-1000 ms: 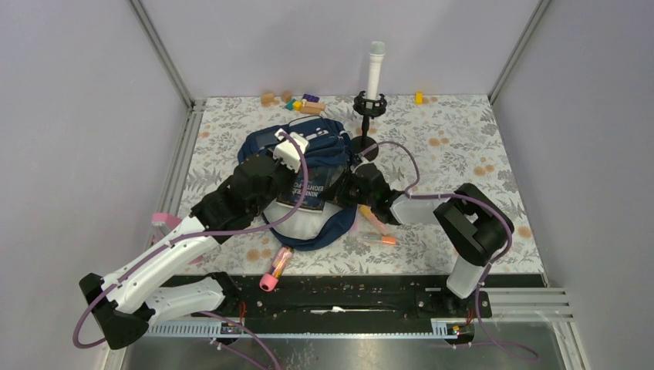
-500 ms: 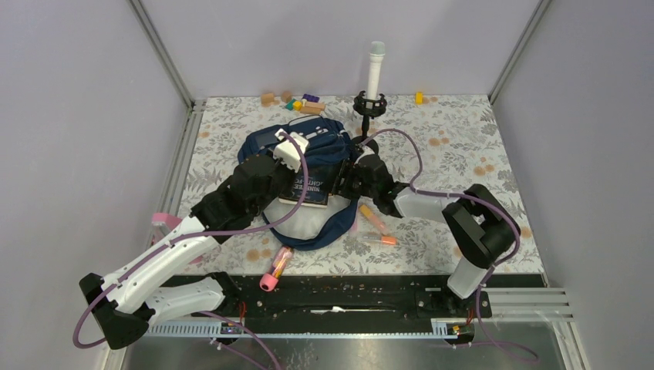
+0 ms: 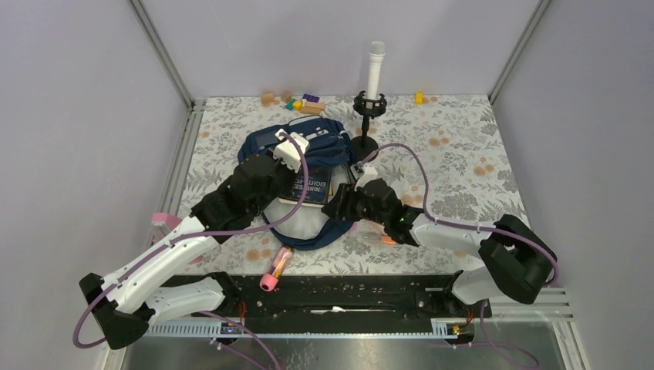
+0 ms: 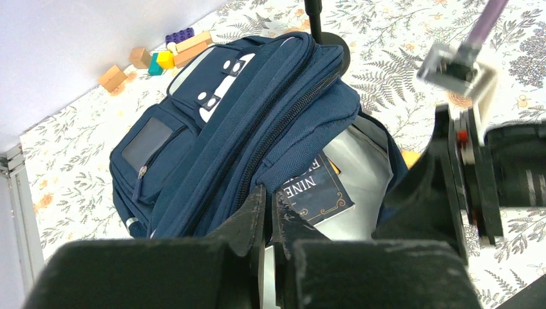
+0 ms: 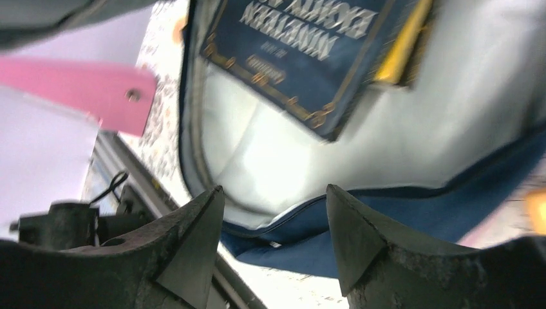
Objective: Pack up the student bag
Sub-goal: Place the book in the student bag, then zip the student bag at the center of the board.
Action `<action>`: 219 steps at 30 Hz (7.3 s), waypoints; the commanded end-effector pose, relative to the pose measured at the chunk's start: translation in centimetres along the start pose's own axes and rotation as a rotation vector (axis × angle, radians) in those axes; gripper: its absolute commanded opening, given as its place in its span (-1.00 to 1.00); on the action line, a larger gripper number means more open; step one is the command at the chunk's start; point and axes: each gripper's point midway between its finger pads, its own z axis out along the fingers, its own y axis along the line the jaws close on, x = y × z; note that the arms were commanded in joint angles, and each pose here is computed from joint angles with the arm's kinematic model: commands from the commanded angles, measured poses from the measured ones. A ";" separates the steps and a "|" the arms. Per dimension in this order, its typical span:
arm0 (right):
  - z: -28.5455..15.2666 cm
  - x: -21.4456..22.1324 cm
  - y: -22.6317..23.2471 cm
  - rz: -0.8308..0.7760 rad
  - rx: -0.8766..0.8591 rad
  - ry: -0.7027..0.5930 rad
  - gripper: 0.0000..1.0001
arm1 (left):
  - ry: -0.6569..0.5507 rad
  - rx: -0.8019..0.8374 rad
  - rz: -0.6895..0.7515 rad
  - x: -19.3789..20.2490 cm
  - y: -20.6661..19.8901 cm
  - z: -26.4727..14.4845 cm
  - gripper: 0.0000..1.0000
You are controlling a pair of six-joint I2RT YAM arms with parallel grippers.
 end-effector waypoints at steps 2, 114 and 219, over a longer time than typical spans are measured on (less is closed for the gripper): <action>-0.1 1.2 4.1 -0.065 -0.089 -0.028 0.22 | -0.190 -0.022 -0.049 -5.2 0.7 -0.8 -1.00; -0.4 5.7 1.1 0.542 0.011 -0.109 0.82 | 0.265 -0.423 -0.323 11.1 11.4 -2.6 0.98; 0.9 -10.7 -11.3 0.548 0.022 -0.313 -1.00 | 0.534 -0.178 -0.736 22.9 8.0 7.3 -1.00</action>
